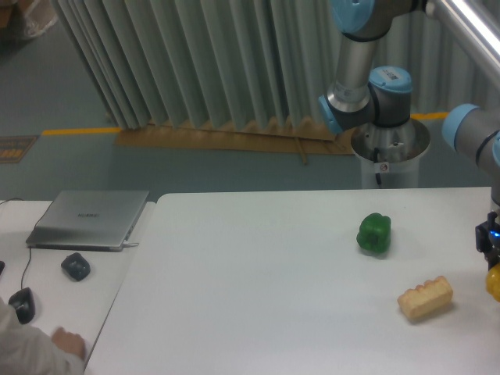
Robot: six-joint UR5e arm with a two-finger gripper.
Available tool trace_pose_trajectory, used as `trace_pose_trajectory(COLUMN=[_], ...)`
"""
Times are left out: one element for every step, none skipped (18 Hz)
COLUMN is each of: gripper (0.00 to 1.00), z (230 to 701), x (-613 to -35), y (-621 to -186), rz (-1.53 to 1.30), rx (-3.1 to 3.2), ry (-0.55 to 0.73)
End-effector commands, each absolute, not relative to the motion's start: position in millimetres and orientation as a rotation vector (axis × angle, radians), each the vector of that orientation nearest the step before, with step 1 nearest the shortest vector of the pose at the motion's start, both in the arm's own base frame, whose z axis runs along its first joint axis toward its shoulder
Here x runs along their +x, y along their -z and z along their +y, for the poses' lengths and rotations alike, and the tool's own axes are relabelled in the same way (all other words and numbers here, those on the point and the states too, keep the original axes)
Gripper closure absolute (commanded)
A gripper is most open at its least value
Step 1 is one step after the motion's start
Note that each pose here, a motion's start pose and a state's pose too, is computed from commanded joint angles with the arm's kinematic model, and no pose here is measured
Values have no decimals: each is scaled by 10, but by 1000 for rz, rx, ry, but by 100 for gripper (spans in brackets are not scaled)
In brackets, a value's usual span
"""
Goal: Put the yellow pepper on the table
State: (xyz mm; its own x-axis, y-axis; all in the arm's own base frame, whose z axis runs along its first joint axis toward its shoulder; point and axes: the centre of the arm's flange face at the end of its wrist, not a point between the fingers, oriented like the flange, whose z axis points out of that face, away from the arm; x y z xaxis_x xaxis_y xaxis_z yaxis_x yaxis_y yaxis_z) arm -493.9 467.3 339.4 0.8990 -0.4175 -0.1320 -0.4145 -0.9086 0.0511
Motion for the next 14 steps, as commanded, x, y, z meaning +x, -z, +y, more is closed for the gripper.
trace_pose_trajectory(gripper=[56, 55, 55, 55, 55, 54, 52, 51, 51, 50, 50, 50, 50, 50], z=[4686, 4701, 4709, 4710, 4708, 4706, 4706, 4705, 4703, 4708, 4704, 4698, 4698, 4707], x=[-4961, -4983, -4995, -4998, -4996, -4994, -4995, -4992, -4993, -4984, -4981, -4990, -4990, -4988], y=[-3369, -3313, -3284, -3273, -3284, -3276, -3278, -3271, -3271, -3263, -3268, -3272, -3256, -3249], rz=[-666, -664, -666, -666, -666, -666, -663, -663, -660, -662, -664, -662, -662, -666], rx=[3040, 3043, 3045, 3044, 3043, 3043, 3044, 3043, 3043, 3040, 3039, 3040, 3039, 3037], ry=[219, 235, 246, 244, 247, 245, 247, 245, 245, 244, 247, 251, 249, 252])
